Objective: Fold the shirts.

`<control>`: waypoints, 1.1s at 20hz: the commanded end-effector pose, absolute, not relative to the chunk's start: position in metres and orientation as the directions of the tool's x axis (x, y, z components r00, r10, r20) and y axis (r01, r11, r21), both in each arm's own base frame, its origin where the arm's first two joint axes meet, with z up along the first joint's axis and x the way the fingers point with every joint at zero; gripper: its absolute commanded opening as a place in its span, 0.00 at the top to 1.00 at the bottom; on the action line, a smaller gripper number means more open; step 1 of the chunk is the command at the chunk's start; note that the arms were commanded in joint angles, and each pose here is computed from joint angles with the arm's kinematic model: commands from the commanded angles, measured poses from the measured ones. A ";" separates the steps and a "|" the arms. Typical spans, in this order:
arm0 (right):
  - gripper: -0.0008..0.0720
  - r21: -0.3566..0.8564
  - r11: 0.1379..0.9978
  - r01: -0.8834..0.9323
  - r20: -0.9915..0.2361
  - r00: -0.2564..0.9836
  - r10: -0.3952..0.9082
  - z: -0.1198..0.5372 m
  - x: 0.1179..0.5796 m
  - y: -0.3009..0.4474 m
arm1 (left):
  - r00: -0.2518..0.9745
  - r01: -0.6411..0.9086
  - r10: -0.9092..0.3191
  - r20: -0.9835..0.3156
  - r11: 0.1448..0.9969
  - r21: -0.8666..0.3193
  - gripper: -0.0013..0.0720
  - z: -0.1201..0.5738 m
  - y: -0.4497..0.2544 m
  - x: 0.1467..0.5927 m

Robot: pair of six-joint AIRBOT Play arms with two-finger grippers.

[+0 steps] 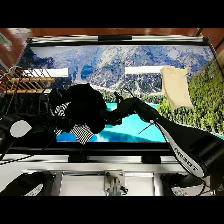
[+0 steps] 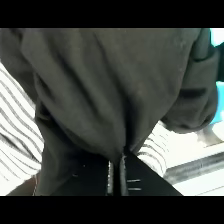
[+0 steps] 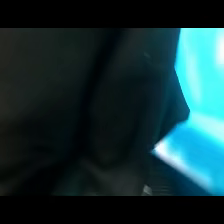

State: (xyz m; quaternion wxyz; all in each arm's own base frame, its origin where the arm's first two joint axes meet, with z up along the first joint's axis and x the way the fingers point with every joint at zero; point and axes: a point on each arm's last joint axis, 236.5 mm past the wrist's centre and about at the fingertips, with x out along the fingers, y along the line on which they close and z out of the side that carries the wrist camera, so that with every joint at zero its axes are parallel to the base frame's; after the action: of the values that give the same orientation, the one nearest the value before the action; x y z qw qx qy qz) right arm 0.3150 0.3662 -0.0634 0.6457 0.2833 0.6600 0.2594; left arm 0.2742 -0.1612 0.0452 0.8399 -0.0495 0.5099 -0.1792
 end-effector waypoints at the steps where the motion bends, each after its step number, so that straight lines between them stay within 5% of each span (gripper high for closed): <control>1: 0.85 0.721 0.690 0.060 -0.692 0.027 0.721 -0.061 0.324 0.371 | 0.458 0.255 -0.364 -0.811 0.928 -0.272 0.91 0.052 -0.164 0.284; 4: 0.87 0.711 0.692 -0.125 -0.694 0.034 0.719 -0.021 0.332 0.349 | 0.474 0.308 -0.371 -0.798 0.920 -0.244 0.91 0.062 -0.165 0.287; 8: 0.87 0.571 0.707 -0.417 -0.651 0.294 0.700 0.111 0.375 0.284 | 0.631 0.420 -0.441 -0.638 0.886 -0.198 0.91 0.168 -0.179 0.317; 12: 0.87 0.390 0.689 -0.611 -0.291 0.628 0.722 0.327 0.378 0.242 | 0.818 0.498 -0.522 -0.241 0.853 -0.158 0.91 0.373 -0.176 0.312; 16: 0.87 0.270 0.667 -0.695 0.014 0.695 0.719 0.461 0.320 0.220 | 0.837 0.540 -0.547 -0.013 0.830 -0.141 0.91 0.473 -0.163 0.274; 19: 0.87 0.245 0.676 -0.695 -0.025 0.692 0.721 0.459 0.300 0.214 | 0.825 0.534 -0.550 -0.127 0.833 -0.143 0.91 0.443 -0.168 0.279; 22: 0.87 0.299 0.688 -0.661 -0.287 0.625 0.726 0.393 0.296 0.219 | 0.771 0.517 -0.538 -0.340 0.841 -0.159 0.91 0.374 -0.179 0.298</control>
State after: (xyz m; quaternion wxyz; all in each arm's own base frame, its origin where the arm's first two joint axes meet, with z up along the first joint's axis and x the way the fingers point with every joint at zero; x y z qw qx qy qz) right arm 0.3109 0.2227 0.4266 0.9069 0.1058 0.1160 0.3911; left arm 0.2922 -0.1740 0.4146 0.9509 -0.0457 0.1192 -0.2818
